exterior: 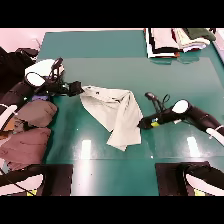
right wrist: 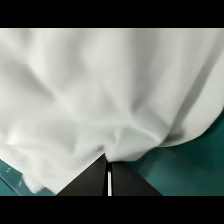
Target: Fold the shirts.
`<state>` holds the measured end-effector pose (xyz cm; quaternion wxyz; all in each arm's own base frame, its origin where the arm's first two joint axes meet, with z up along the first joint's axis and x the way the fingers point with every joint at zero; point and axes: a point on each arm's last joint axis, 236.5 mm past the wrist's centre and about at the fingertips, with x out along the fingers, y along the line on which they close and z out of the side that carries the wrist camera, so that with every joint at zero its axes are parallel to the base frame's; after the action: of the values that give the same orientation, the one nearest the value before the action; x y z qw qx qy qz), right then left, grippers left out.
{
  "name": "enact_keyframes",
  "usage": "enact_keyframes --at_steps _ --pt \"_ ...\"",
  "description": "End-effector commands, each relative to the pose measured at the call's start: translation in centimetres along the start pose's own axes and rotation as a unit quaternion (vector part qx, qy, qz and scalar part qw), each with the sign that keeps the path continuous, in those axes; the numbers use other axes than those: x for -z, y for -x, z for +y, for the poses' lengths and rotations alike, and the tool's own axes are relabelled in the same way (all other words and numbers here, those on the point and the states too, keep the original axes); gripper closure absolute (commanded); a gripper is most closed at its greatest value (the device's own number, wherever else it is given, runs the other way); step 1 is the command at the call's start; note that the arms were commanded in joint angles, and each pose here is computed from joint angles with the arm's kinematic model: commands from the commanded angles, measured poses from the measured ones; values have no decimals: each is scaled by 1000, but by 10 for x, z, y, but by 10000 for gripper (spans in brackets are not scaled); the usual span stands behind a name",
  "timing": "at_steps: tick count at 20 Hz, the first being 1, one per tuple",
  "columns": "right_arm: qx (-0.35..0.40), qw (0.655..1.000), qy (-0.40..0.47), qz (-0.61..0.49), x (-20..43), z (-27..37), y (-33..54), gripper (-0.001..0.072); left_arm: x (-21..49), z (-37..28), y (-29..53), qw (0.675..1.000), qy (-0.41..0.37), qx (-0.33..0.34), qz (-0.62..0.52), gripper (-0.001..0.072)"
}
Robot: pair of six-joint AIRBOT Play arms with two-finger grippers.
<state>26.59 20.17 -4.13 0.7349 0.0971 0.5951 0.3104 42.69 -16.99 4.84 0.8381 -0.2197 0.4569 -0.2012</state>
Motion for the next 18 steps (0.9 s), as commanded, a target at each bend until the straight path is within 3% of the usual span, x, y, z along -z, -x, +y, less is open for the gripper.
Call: enact_keyframes --at_steps 1,5,9,15,18 --pt "49 993 68 -85 -58 1 79 696 -49 -24 58 995 -48 -1 -84 684" --pt "136 960 111 -218 -99 11 234 696 -110 -103 194 960 -136 23 -242 684" --pt "207 902 145 -348 -104 50 360 696 -106 -188 325 908 -226 60 -348 684" --pt "272 845 177 -426 -78 100 450 696 -44 -265 457 839 -331 83 -423 684" --pt "284 844 169 -421 -81 97 462 697 -38 -261 455 844 -338 73 -409 684"
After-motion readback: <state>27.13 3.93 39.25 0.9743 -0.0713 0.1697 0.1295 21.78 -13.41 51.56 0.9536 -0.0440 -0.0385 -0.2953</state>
